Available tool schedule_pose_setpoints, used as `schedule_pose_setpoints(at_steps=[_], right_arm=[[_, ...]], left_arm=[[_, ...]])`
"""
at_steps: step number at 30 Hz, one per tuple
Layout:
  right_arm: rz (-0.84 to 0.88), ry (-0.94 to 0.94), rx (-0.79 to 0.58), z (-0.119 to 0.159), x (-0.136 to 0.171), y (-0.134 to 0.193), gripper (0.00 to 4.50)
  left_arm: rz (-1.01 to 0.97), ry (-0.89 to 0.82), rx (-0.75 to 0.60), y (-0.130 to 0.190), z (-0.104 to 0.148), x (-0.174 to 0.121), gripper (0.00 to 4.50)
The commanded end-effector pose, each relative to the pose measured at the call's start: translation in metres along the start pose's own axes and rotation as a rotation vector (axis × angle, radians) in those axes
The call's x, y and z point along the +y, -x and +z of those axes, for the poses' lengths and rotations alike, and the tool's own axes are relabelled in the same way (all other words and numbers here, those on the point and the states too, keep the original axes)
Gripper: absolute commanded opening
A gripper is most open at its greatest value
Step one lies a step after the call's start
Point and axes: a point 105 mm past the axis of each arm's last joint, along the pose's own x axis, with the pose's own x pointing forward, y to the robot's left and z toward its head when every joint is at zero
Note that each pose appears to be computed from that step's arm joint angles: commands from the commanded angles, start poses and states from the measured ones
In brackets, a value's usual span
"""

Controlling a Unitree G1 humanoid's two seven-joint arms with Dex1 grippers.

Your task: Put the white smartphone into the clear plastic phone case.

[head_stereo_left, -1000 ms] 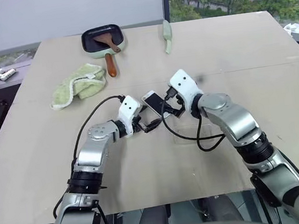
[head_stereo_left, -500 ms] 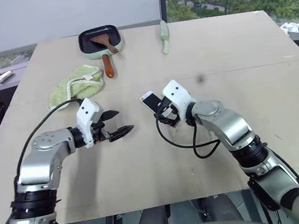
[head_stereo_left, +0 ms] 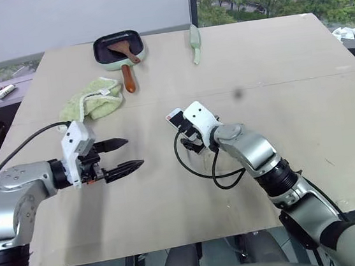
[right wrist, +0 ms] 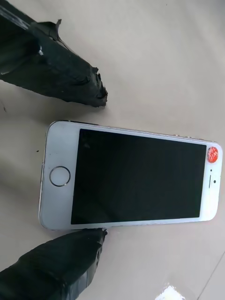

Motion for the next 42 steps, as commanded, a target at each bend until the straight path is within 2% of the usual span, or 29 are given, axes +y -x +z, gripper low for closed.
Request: schedule_pose_setpoints(at_steps=[1, 3, 5, 7, 8, 17, 24, 31, 36, 39, 42], right_arm=[[-0.031, -0.052, 0.058, -0.01, -0.007, -0.005, 4.46], [-0.009, -0.08, 0.072, -0.013, -0.004, -0.006, 4.46], [-0.002, -0.083, 0.078, -0.014, -0.002, -0.007, 3.94], [0.0, -0.082, 0.081, -0.015, -0.001, -0.007, 3.12], [0.001, -0.082, 0.082, -0.015, -0.001, -0.007, 2.9], [-0.01, -0.063, 0.059, -0.012, -0.006, -0.006, 2.9], [0.094, 0.073, -0.202, 0.031, 0.0, 0.01, 2.9], [0.194, 0.139, -0.296, 0.047, -0.01, 0.043, 2.9], [0.25, 0.259, -0.272, 0.035, -0.034, 0.071, 2.9], [0.367, 0.446, -0.162, 0.009, -0.051, 0.101, 2.9], [0.446, 0.496, -0.085, -0.005, -0.059, 0.121, 2.9]], left_arm=[[0.014, -0.066, -0.02, 0.008, 0.01, -0.002, 4.5], [0.017, -0.065, -0.021, 0.009, 0.009, -0.003, 4.5], [0.027, -0.069, -0.024, 0.011, 0.009, -0.002, 4.5], [0.037, -0.076, -0.024, 0.012, 0.008, -0.001, 4.5], [0.041, -0.079, -0.022, 0.013, 0.008, 0.0, 4.5], [0.092, -0.14, -0.026, 0.011, 0.006, 0.012, 4.5], [0.087, -0.153, -0.04, 0.008, 0.009, 0.013, 4.5], [0.121, -0.145, -0.068, 0.001, 0.019, 0.017, 4.5], [0.041, -0.127, -0.116, -0.008, 0.034, 0.006, 4.5], [-0.066, -0.127, -0.118, -0.022, 0.043, -0.004, 4.5], [-0.213, -0.124, -0.07, -0.046, 0.043, -0.014, 4.5]])
